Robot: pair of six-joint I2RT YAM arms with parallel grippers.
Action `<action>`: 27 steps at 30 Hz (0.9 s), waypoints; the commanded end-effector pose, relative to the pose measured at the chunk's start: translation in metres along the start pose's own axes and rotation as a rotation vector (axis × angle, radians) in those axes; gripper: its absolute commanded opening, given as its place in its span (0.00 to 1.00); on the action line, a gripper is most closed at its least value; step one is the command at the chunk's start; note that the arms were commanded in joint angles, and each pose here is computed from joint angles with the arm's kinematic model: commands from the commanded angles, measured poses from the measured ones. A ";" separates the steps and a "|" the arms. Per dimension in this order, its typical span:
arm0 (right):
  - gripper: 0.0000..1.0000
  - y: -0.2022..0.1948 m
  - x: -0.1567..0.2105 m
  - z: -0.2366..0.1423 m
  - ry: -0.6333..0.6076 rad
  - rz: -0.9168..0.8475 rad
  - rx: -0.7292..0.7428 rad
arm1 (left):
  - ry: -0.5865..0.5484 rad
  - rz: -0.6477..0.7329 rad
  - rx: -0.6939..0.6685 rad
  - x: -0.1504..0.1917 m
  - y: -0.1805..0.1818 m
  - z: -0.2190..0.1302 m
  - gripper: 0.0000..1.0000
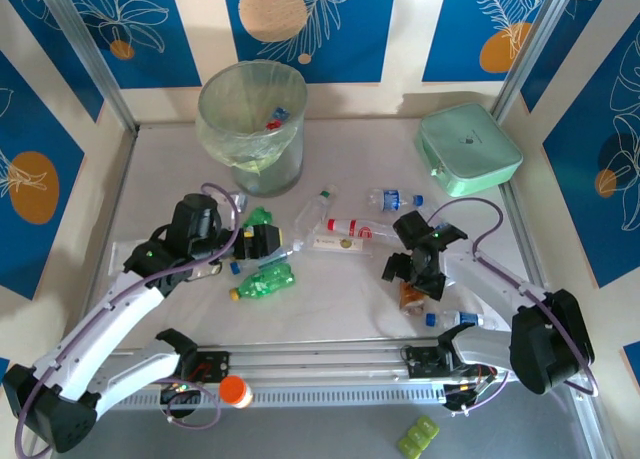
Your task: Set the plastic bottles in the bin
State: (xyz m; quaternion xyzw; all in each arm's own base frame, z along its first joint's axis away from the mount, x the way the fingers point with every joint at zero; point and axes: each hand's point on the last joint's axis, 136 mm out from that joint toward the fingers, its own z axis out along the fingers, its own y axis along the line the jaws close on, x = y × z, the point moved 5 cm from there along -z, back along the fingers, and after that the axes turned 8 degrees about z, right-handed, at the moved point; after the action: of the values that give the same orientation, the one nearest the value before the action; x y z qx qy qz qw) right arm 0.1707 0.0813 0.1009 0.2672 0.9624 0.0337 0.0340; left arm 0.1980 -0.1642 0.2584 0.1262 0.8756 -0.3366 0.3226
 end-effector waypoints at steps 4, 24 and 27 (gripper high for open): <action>0.80 0.007 0.001 0.014 0.025 -0.007 -0.024 | -0.011 -0.009 0.068 -0.005 -0.007 0.002 0.96; 0.41 0.006 0.012 -0.020 -0.035 -0.043 -0.136 | -0.021 -0.086 0.091 -0.014 0.004 0.010 0.96; 0.41 0.008 0.017 -0.048 -0.128 -0.105 -0.224 | -0.039 -0.085 0.156 -0.020 -0.006 0.007 0.96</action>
State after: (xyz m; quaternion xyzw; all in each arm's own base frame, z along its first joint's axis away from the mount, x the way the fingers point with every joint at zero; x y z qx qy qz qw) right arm 0.1628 0.0950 0.1258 0.2257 0.9631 0.1106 0.0965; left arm 0.2143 -0.1675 0.2569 0.0974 0.8662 -0.3818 0.3071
